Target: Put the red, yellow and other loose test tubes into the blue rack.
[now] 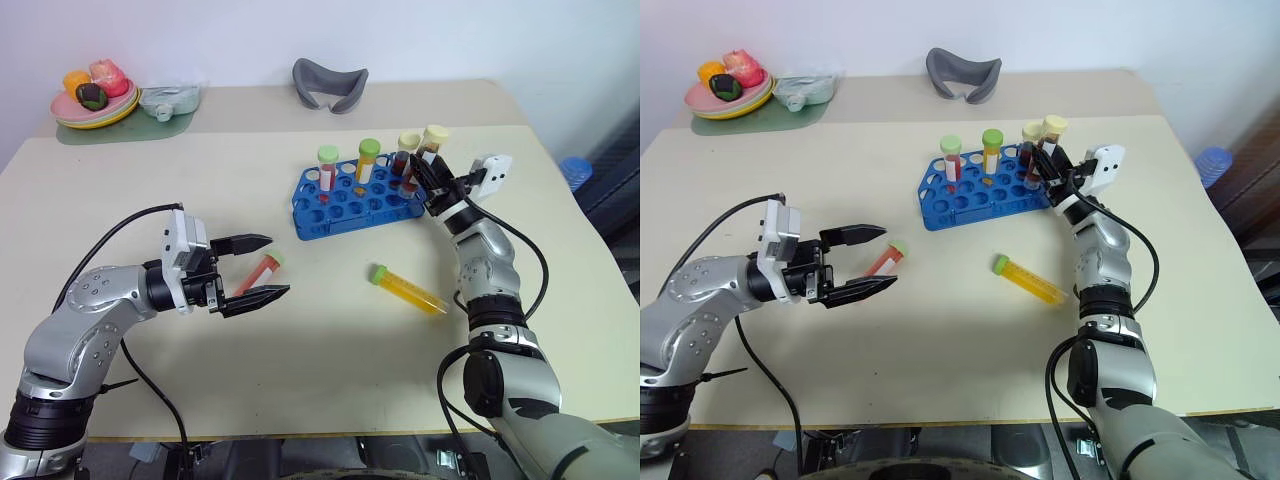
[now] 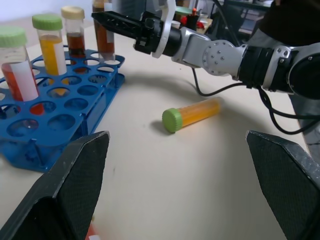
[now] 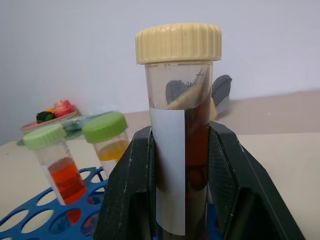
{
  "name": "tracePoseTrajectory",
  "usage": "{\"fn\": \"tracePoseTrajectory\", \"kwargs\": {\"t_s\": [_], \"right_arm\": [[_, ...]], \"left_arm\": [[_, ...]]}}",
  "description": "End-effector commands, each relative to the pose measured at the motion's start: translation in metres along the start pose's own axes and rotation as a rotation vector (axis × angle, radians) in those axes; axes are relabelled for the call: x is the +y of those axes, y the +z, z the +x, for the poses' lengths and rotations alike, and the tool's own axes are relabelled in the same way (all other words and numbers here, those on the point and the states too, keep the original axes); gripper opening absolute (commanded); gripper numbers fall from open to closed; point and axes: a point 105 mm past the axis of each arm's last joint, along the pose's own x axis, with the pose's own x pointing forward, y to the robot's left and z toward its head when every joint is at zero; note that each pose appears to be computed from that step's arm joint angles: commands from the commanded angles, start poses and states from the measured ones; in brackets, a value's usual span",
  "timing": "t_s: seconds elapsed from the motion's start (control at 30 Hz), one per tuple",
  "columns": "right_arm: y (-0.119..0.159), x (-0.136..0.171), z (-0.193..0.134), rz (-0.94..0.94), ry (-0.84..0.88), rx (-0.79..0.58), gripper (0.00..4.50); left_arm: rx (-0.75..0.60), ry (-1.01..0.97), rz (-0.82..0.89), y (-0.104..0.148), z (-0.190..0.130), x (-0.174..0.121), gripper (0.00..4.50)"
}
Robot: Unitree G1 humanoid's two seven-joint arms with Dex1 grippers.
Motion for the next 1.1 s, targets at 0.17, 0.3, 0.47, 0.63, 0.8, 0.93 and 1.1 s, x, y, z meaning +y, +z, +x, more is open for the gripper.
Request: {"fn": "tracePoseTrajectory", "kwargs": {"t_s": [0.17,0.3,0.47,0.63,0.8,0.93,1.1], "right_arm": [[0.018,-0.004,0.003,-0.034,0.002,-0.06,0.78],[0.011,-0.005,-0.004,-0.051,0.001,-0.037,0.78],[0.005,-0.007,-0.016,-0.079,-0.003,-0.012,0.78],[-0.005,-0.005,-0.023,-0.102,-0.003,0.021,0.78],[-0.006,-0.002,-0.022,-0.106,0.0,0.019,0.78],[-0.007,0.001,-0.02,-0.117,0.004,0.016,0.78],[-0.007,0.001,-0.02,-0.132,-0.001,0.01,0.78]], "left_arm": [[-0.014,0.001,0.034,0.01,-0.004,-0.003,4.5],[-0.014,0.003,0.036,0.011,-0.004,-0.003,4.5],[-0.016,0.008,0.034,0.011,-0.004,-0.002,4.5],[-0.025,0.007,0.023,0.012,-0.003,-0.002,4.5],[-0.037,0.015,0.021,0.013,-0.002,-0.001,4.5],[-0.047,0.019,0.024,0.015,-0.001,0.0,4.5],[-0.057,0.026,0.032,0.017,0.0,0.001,4.5]]}}
